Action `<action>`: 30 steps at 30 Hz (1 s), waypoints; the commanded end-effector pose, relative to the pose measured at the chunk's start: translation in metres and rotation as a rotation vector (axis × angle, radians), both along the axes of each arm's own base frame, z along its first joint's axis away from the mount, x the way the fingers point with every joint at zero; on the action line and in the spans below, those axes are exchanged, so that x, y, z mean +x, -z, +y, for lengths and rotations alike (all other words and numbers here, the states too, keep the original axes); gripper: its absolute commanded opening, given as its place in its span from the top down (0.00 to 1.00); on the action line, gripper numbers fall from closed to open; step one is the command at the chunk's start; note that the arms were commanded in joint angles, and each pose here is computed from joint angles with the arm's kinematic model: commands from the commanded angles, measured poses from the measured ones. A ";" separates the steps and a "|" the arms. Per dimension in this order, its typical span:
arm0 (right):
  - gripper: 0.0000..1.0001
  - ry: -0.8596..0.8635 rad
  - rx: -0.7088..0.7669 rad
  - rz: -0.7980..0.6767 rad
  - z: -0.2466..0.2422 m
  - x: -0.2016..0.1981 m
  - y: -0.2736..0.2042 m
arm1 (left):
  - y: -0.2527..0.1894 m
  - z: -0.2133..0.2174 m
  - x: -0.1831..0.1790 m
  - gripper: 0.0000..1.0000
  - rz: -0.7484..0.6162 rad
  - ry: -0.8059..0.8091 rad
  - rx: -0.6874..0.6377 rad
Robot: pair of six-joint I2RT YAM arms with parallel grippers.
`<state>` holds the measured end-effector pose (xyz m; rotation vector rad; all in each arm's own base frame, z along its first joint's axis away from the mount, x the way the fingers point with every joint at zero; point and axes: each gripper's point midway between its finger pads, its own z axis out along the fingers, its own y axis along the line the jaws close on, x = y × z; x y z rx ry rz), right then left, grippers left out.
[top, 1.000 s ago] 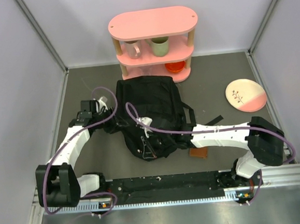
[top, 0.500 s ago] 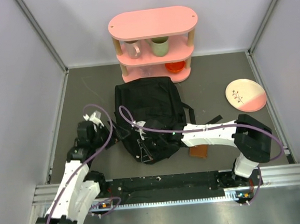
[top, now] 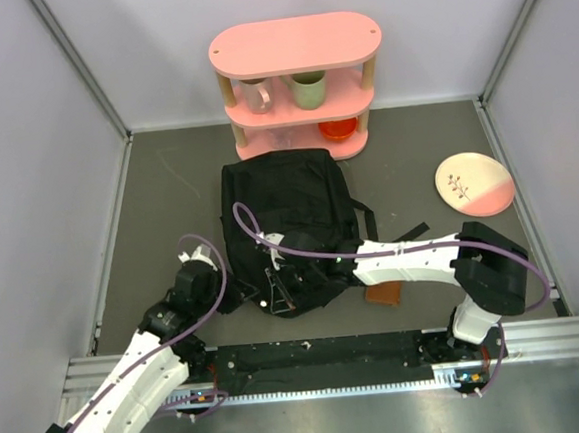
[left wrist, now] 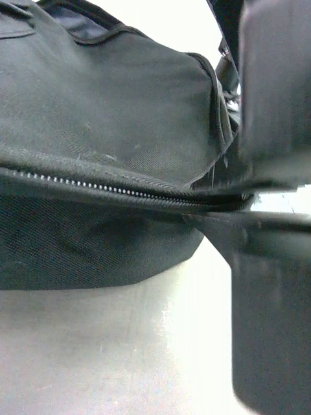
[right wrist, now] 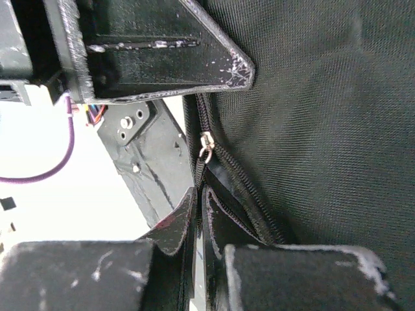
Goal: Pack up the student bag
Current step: Zip the student bag at the center of the board.
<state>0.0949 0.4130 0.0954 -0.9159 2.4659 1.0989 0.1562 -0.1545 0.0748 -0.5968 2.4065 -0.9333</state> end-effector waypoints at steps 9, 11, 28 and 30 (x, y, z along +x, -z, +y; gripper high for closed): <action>1.00 -0.135 -0.055 0.082 -0.027 -0.048 0.014 | -0.015 0.023 0.038 1.00 -0.154 -0.228 0.023; 1.00 -0.133 -0.097 0.096 -0.041 -0.057 0.024 | -0.029 0.026 0.045 1.00 -0.207 -0.237 0.028; 1.00 -0.036 -0.193 -0.020 -0.073 -0.035 0.033 | -0.054 0.058 0.065 1.00 -0.265 -0.243 0.126; 1.00 -0.028 -0.184 -0.021 -0.071 -0.031 0.030 | -0.055 0.063 0.068 1.00 -0.264 -0.234 0.138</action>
